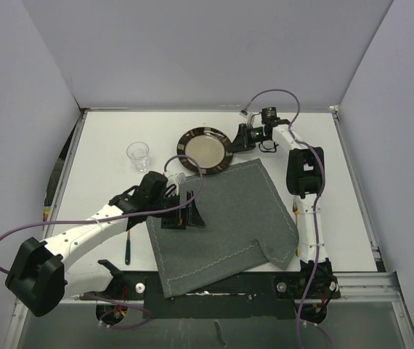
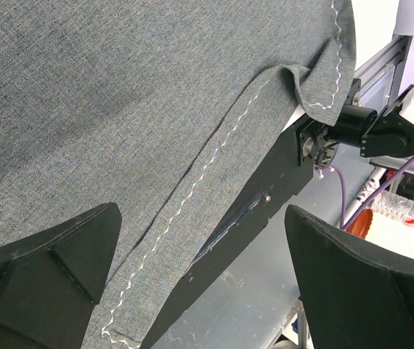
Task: Set the dinner table for one person
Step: Move the plate to the center of the board.
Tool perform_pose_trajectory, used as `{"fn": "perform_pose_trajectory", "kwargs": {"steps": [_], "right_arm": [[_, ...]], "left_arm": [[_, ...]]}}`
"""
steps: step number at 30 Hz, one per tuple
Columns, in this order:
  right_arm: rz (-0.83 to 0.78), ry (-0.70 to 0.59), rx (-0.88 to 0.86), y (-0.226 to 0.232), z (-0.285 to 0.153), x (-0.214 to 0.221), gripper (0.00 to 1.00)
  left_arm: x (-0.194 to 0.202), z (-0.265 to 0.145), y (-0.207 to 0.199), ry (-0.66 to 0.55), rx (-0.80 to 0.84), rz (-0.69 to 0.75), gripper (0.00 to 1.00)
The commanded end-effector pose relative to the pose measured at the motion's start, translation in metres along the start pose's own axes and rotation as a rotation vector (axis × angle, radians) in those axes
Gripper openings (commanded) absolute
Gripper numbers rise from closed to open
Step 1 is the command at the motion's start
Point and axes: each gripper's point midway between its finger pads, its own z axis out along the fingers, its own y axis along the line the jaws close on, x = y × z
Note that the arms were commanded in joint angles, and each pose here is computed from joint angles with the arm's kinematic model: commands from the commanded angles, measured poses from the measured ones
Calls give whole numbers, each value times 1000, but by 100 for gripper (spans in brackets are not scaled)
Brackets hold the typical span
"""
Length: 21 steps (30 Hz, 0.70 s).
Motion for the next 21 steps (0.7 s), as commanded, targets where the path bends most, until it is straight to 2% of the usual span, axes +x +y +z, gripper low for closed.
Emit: {"fn": "perform_pose_trajectory", "kwargs": {"steps": [1,21], "right_arm": [[-51,-37,99,-34,-32,1,0],[102,-190,302,-132,-186,38,0]], "left_arm": [[-13,2,-16,-21,64,49,98],[-19,15,-18,13,78,81,98]]}}
